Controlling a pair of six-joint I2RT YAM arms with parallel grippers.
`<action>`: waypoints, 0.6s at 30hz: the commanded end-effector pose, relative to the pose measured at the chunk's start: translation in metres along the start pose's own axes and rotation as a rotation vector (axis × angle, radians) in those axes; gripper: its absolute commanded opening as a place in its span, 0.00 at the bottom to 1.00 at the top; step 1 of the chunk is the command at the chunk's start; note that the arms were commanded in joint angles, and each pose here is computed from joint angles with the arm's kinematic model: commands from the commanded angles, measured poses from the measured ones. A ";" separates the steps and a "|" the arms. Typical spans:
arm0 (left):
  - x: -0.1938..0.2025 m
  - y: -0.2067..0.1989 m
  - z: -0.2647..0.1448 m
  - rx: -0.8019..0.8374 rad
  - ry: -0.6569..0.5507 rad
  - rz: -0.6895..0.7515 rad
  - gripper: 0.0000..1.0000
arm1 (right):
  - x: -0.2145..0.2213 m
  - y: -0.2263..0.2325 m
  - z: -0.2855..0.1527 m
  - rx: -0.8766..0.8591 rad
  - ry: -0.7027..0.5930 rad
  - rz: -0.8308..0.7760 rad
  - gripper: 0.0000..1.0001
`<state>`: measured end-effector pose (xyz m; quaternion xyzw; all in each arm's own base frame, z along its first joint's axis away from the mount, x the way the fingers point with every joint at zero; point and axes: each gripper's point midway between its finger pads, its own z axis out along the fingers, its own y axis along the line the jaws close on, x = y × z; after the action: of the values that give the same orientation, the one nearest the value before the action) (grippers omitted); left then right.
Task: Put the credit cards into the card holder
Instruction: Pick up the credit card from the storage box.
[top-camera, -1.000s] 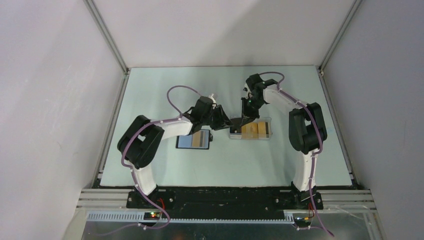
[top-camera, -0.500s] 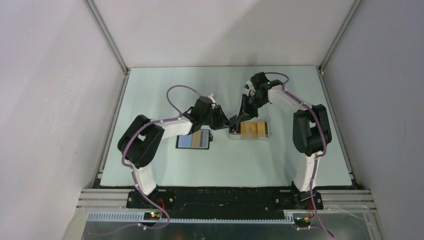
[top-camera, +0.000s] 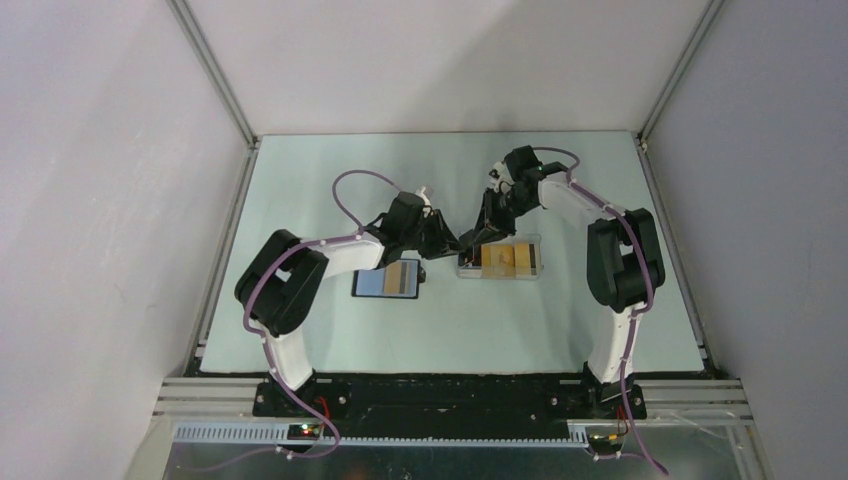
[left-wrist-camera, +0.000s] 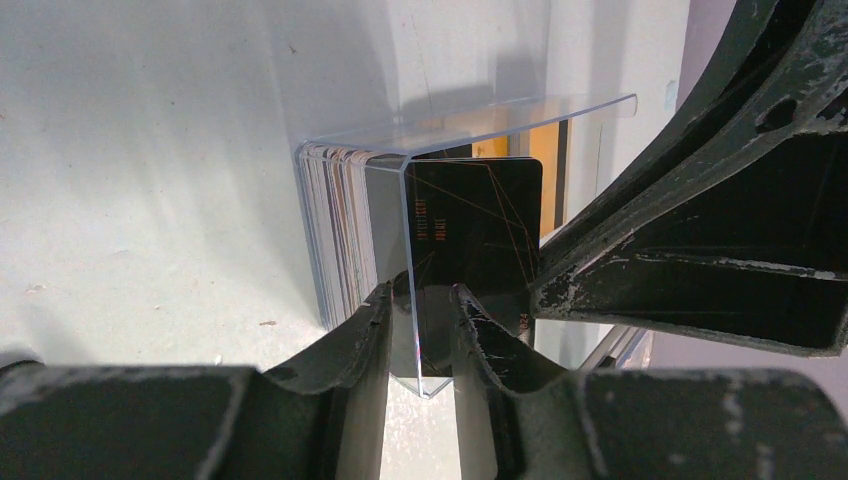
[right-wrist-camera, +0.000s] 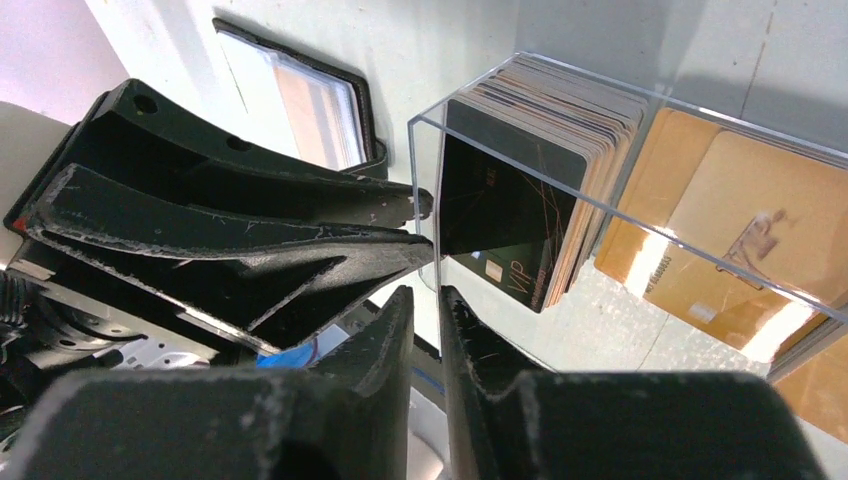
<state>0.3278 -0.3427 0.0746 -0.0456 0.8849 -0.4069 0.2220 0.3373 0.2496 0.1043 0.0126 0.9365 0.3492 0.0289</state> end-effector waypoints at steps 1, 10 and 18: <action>-0.010 -0.022 -0.002 0.063 -0.019 0.048 0.30 | 0.005 0.005 0.012 -0.038 0.031 -0.012 0.24; -0.011 -0.023 -0.002 0.064 -0.016 0.053 0.29 | 0.014 0.004 0.030 -0.088 0.083 -0.001 0.34; -0.025 -0.031 -0.020 0.069 -0.079 0.083 0.29 | 0.012 -0.001 0.031 -0.061 0.062 0.004 0.08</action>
<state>0.3252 -0.3385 0.0693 -0.0414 0.8912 -0.3960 0.2173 0.3252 0.2646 0.0802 0.0070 0.9280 0.3725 -0.0069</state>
